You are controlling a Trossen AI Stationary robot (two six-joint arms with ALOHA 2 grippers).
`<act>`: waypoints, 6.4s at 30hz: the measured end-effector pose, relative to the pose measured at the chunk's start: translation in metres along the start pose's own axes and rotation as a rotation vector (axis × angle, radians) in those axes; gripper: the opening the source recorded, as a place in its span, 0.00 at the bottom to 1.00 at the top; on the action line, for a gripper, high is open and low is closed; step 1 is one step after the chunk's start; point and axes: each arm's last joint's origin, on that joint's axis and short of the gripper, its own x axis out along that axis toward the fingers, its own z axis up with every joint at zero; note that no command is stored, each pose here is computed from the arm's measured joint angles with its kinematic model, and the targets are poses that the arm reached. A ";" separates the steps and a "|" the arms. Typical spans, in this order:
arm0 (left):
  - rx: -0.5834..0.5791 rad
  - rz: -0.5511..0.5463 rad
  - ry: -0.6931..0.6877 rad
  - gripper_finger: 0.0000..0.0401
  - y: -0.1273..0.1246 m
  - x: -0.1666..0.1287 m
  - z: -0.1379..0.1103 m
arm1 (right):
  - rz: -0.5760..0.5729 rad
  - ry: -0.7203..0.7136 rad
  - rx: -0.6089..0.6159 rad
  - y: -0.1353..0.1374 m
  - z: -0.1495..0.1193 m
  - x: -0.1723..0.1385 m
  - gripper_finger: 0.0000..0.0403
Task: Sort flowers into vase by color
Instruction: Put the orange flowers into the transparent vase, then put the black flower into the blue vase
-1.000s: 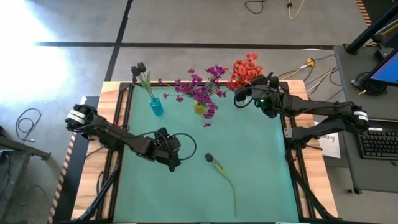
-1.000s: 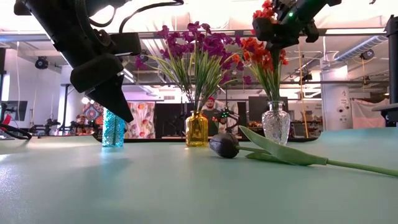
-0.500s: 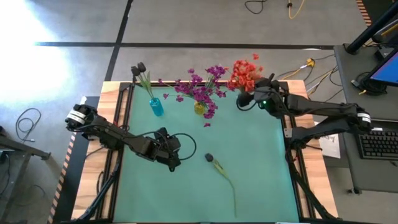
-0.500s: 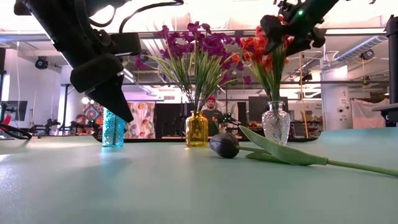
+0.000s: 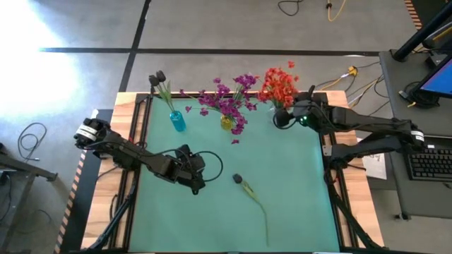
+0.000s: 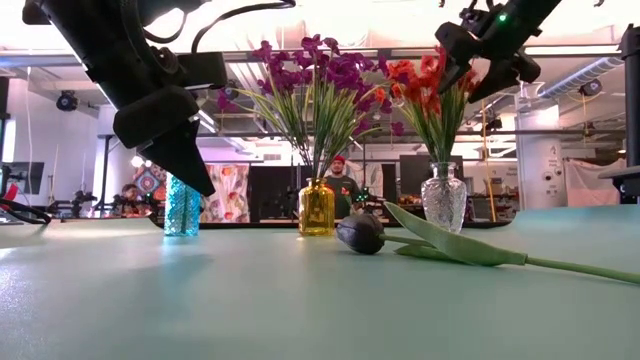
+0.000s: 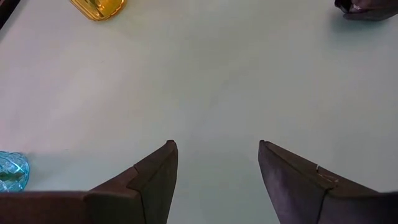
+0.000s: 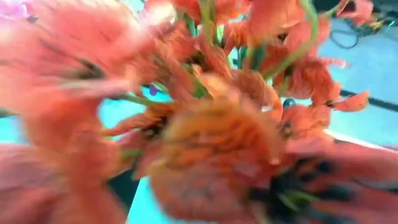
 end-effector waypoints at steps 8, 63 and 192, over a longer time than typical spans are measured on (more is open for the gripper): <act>0.000 0.000 0.000 0.52 0.000 0.000 0.000 | 0.066 0.087 0.029 -0.001 -0.005 -0.001 0.88; -0.057 -0.098 -0.025 0.52 -0.007 -0.004 0.011 | 0.436 0.792 -0.185 0.131 -0.117 -0.012 0.88; 0.011 -0.117 -0.715 0.00 0.015 -0.069 0.074 | 0.824 -0.693 -0.512 0.219 -0.072 -0.020 0.47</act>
